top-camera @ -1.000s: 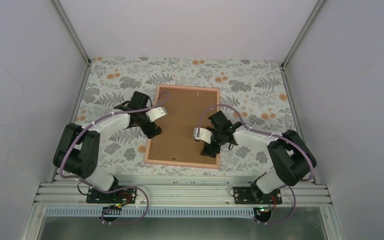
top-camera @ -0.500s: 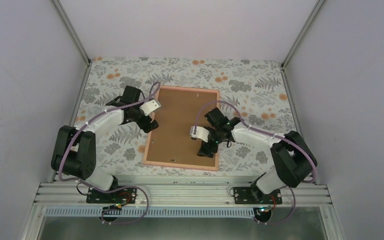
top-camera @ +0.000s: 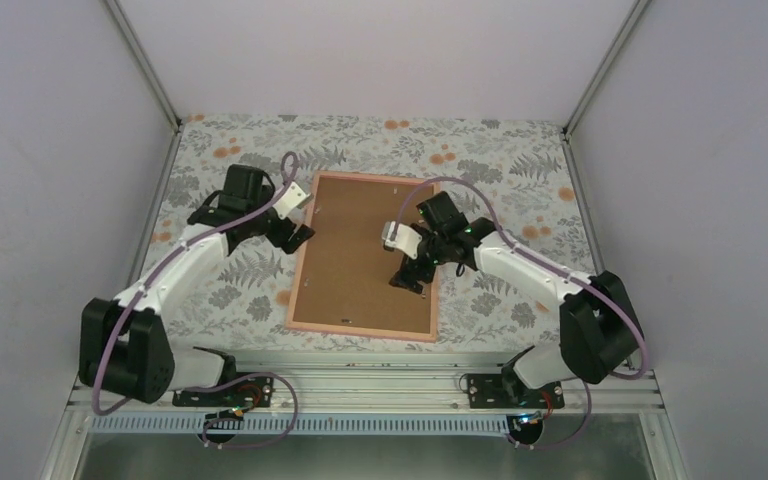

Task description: Put the photo into the frame

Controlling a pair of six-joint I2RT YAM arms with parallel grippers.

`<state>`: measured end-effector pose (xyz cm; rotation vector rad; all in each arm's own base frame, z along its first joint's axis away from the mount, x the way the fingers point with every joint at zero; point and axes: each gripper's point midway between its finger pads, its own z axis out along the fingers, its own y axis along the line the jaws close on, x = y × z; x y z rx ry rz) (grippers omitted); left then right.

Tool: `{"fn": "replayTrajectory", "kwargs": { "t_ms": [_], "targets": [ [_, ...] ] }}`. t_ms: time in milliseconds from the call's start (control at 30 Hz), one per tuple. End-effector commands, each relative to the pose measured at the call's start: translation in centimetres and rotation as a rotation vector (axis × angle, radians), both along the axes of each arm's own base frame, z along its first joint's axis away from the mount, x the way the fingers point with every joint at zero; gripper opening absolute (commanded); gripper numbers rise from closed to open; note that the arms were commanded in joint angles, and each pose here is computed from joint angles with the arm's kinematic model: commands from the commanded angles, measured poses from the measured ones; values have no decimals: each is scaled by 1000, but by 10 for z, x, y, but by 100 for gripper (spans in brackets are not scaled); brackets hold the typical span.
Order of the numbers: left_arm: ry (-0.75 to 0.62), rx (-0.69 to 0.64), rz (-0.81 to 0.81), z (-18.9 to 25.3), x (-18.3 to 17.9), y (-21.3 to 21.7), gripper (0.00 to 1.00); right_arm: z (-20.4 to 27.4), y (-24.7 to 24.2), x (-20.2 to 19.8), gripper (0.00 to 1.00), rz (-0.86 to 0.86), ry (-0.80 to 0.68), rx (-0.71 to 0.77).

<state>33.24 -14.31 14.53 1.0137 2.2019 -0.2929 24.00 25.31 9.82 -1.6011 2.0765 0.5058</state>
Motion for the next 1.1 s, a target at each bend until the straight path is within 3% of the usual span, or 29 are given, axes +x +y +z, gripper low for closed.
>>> {"fn": "replayTrajectory", "kwargs": {
  "t_ms": [0,200,300,367,433,533,767,867,1067],
  "targets": [
    [-141,-81,76,51,7,7,100,54,1,31,100,-68,-129,83],
    [-309,-143,169,106,5,19,100,95,-7,58,100,-153,-234,165],
    [-264,-127,170,97,11,17,100,104,-11,72,100,-213,-243,209],
    [-154,-66,152,77,21,16,100,107,-14,80,100,-240,-229,236],
    [-45,-128,99,68,24,14,100,113,-16,85,100,-256,-218,258],
    [-108,-197,122,82,30,21,100,131,-15,88,100,-255,-245,294],
    [-160,-101,172,74,28,40,100,184,-9,100,100,-282,-338,422],
    [-156,-82,163,68,22,41,100,176,-6,96,100,-241,-311,412],
    [-135,-66,103,50,9,37,100,112,-5,85,100,-145,-243,295]
  ]
}}
